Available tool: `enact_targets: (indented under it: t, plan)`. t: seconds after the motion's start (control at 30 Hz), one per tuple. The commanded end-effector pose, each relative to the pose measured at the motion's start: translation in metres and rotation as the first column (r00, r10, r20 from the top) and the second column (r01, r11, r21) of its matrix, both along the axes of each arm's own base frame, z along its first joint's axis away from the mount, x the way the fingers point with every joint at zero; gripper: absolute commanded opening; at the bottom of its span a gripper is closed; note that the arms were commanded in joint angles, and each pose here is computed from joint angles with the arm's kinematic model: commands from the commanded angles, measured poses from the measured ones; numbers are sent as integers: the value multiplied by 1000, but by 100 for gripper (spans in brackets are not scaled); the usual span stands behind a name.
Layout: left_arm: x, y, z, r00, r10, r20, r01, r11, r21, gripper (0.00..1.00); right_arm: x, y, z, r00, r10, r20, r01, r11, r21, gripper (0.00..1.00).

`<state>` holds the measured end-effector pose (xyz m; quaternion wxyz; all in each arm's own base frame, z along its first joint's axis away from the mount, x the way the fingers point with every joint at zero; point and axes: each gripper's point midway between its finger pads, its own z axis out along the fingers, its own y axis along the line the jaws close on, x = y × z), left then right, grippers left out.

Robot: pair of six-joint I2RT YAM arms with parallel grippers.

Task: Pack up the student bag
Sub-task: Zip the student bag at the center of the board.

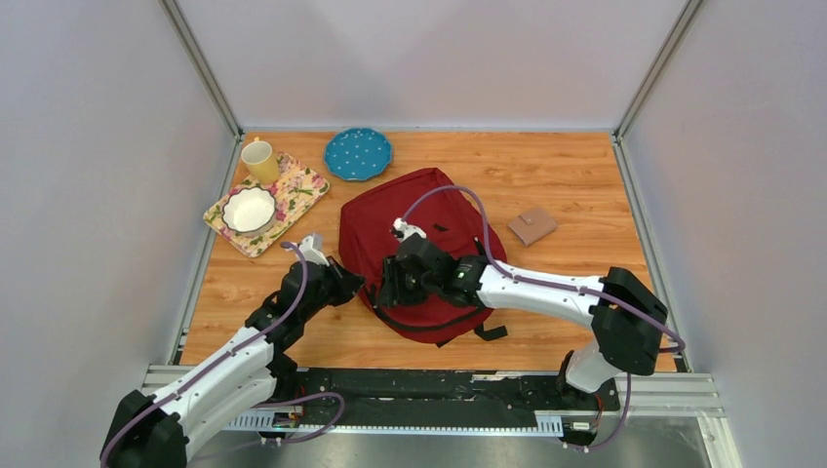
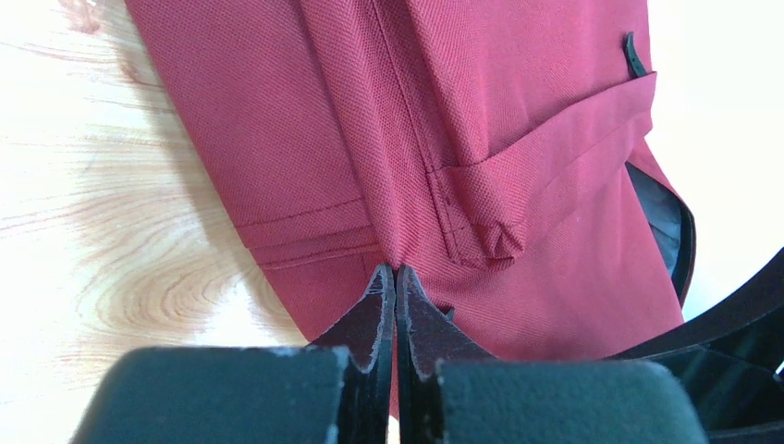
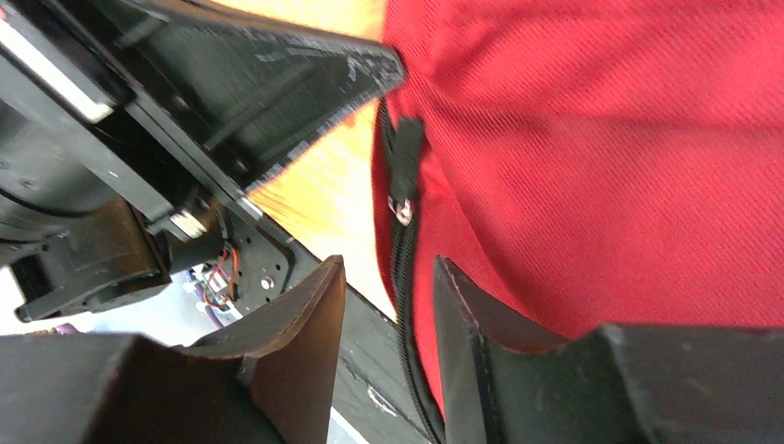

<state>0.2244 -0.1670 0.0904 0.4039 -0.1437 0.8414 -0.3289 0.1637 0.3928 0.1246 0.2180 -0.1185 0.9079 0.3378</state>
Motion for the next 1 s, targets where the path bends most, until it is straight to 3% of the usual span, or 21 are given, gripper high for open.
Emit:
enact_targets:
  t: [0.0,0.53,0.97]
  plan:
    - [-9,-9,5,998,-64,-19,64,998,-30,0,15,27,31,996,20,91,-26,998,60,42]
    - [-15,-19,17,995,-99,-14,97,990,-104,0,34,19,-12,980,-119,161,143,979,-146,35]
    - [-15,-25,26,993,-119,15,120,983,-142,0,42,27,-18,972,-152,181,180,971,-154,34]
